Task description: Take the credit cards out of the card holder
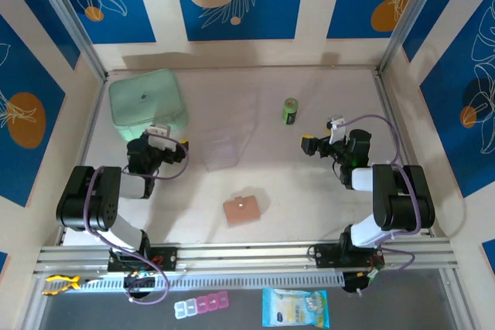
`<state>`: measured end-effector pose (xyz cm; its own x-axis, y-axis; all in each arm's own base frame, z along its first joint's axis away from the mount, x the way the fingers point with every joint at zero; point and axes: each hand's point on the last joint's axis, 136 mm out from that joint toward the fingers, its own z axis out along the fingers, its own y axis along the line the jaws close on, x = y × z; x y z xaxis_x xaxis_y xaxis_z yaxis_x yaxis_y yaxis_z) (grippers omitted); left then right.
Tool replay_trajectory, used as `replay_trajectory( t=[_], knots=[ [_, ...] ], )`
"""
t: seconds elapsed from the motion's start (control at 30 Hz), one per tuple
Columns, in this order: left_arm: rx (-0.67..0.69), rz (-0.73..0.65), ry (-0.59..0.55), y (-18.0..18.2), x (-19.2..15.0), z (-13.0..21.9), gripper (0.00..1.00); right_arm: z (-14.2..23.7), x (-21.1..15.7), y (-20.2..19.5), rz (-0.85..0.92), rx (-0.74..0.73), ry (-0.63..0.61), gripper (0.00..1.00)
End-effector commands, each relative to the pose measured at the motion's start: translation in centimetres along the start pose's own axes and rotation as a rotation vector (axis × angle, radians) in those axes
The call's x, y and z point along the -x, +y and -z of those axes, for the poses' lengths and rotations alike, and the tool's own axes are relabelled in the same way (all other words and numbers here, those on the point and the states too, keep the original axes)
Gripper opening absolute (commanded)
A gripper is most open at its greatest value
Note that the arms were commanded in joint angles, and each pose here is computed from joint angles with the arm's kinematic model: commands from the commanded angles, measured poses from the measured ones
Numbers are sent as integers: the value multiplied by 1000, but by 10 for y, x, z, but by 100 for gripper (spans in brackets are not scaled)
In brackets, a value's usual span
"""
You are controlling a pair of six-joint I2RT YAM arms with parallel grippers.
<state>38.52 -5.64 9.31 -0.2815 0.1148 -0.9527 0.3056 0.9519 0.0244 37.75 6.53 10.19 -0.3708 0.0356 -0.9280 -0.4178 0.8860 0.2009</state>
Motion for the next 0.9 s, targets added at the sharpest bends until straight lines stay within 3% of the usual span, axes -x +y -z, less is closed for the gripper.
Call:
replay_trajectory(
  t=[0.0, 0.67, 0.87],
  knots=[
    [-6, -5, -12, 1, 2, 1, 100, 1, 1, 3, 28, 6, -16, 99],
    [3, -1, -8, 3, 2, 0, 100, 2, 1, 2, 26, 6, -16, 99],
    [115, 43, 25, 23, -1, -3, 100, 2, 1, 2, 26, 5, -17, 99]
  ],
)
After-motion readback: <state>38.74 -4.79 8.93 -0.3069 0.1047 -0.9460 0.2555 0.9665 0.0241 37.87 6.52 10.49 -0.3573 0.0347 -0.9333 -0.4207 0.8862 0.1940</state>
